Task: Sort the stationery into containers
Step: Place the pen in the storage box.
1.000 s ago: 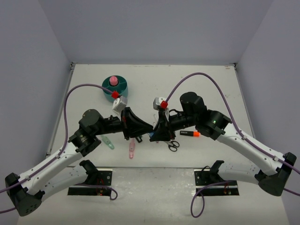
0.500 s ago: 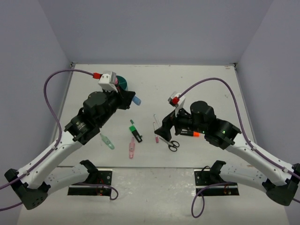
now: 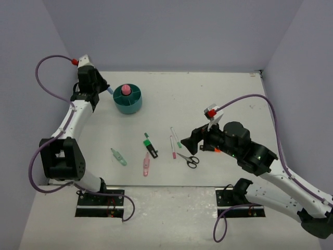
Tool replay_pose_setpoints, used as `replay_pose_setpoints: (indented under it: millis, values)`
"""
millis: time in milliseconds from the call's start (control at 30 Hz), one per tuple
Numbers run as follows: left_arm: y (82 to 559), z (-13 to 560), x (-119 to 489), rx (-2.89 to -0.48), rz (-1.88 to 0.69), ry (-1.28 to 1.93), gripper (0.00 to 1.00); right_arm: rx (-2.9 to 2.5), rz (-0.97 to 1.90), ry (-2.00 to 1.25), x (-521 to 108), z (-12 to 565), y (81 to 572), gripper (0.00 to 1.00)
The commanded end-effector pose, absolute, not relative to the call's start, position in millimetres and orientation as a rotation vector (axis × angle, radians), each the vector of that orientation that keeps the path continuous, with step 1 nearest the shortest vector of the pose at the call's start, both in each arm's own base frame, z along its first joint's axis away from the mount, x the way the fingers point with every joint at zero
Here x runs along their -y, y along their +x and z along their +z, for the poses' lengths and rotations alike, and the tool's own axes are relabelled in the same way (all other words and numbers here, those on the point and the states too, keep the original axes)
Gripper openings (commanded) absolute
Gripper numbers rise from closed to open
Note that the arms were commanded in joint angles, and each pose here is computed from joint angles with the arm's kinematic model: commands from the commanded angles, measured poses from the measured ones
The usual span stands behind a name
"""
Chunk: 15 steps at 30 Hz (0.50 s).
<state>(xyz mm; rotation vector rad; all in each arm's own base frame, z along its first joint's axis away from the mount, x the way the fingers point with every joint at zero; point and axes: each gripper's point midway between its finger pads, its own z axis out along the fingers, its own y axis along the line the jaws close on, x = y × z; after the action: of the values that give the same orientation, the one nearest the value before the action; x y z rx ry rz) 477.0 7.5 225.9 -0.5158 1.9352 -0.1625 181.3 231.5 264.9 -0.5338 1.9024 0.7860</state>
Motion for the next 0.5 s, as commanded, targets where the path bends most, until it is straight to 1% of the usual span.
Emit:
replay_pose_setpoints:
  millis: [0, 233, 467]
  values:
    - [518.0, 278.0, -6.5, -1.739, -0.235, -0.368, 0.0, -1.845, 0.865, -0.551, -242.4, 274.0, 177.1, 0.99]
    - [533.0, 268.1, -15.7, -1.735, -0.15, -0.315, 0.0, -1.816, 0.874, -0.567, -240.5, 275.8, 173.9, 0.99]
    - [548.0, 234.2, 1.9, -1.812, -0.245, -0.276, 0.0, -1.811, 0.872, -0.559, -239.5, 271.7, 174.4, 0.99]
